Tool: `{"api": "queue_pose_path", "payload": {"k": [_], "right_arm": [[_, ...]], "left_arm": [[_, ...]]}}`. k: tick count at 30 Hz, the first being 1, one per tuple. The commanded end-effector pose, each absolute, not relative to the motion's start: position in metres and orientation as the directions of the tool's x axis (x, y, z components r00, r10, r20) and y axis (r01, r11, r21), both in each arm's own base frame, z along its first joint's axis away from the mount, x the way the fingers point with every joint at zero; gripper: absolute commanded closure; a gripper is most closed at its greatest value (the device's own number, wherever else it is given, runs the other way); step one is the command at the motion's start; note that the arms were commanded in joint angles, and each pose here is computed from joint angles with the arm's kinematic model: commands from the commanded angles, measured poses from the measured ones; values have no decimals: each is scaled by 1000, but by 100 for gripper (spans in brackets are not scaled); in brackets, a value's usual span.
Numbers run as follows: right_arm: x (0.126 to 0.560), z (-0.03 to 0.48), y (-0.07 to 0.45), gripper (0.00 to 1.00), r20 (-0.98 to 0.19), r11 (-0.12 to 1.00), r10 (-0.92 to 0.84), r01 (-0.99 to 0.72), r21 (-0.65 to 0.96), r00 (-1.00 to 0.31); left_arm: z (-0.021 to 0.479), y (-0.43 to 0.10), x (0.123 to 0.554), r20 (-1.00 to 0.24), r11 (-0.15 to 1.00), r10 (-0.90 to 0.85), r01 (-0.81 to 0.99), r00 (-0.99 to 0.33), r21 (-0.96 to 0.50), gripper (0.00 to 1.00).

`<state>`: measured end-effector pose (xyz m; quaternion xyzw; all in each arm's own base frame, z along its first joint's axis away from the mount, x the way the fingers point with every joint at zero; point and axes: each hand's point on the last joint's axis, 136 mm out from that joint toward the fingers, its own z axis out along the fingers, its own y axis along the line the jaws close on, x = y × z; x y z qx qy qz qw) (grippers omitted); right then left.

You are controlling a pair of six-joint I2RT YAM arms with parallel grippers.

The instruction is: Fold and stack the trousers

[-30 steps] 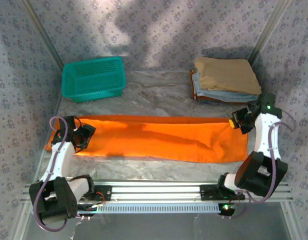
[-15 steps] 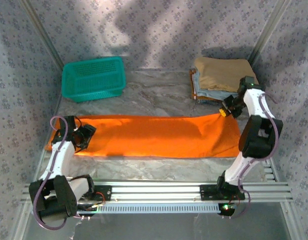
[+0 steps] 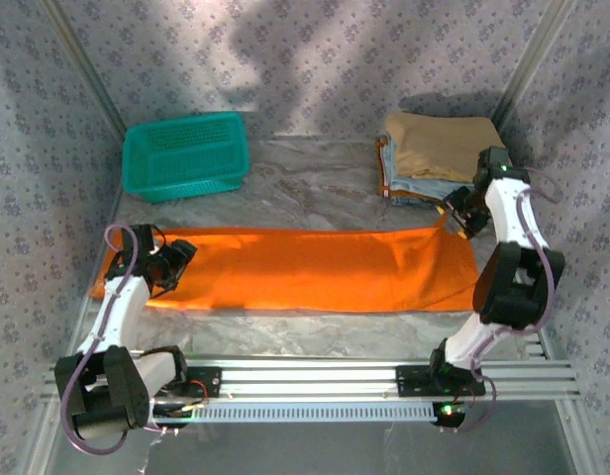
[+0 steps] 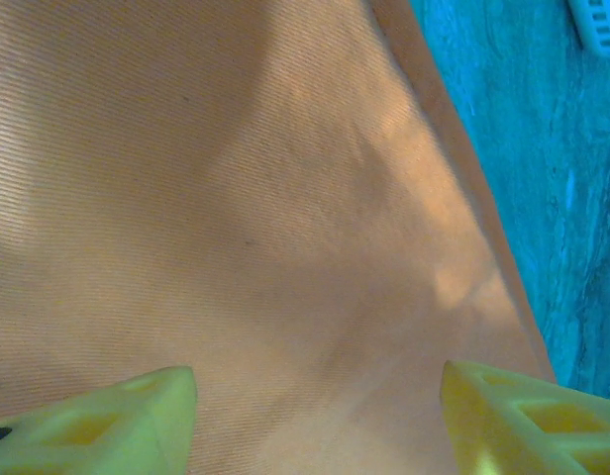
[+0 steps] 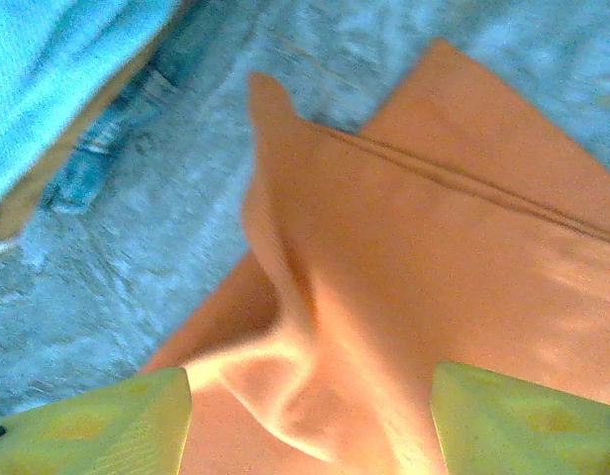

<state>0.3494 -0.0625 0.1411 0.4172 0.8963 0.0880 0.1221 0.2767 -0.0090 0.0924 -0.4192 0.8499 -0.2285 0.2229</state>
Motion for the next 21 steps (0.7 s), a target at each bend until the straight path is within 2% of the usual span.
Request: {"api": "queue_pose_path", "payload": {"k": [1, 4, 7, 14, 19, 21], "right_arm": [[300, 116, -82, 35, -114, 610, 792, 784, 116, -600], [274, 89, -100, 43, -54, 524, 852, 844, 117, -521], [264, 67, -101, 49, -12, 542, 839, 832, 121, -544], [250, 25, -97, 52, 99, 529, 841, 847, 53, -531], [254, 25, -102, 82, 91, 527, 844, 849, 44, -529], [258, 35, -101, 86, 76, 537, 838, 841, 61, -540]], "left_arm": [[103, -15, 290, -210, 560, -800, -575, -562, -597, 34], [102, -19, 296, -209, 574, -787, -565, -580, -592, 34], [100, -22, 301, -202, 578, -780, -558, -593, -596, 34], [84, -34, 305, -164, 574, -769, -555, -618, -602, 34], [80, -37, 306, -149, 576, -762, -555, -630, -600, 34], [80, -37, 306, -152, 576, -762, -552, -630, -602, 34]]}}
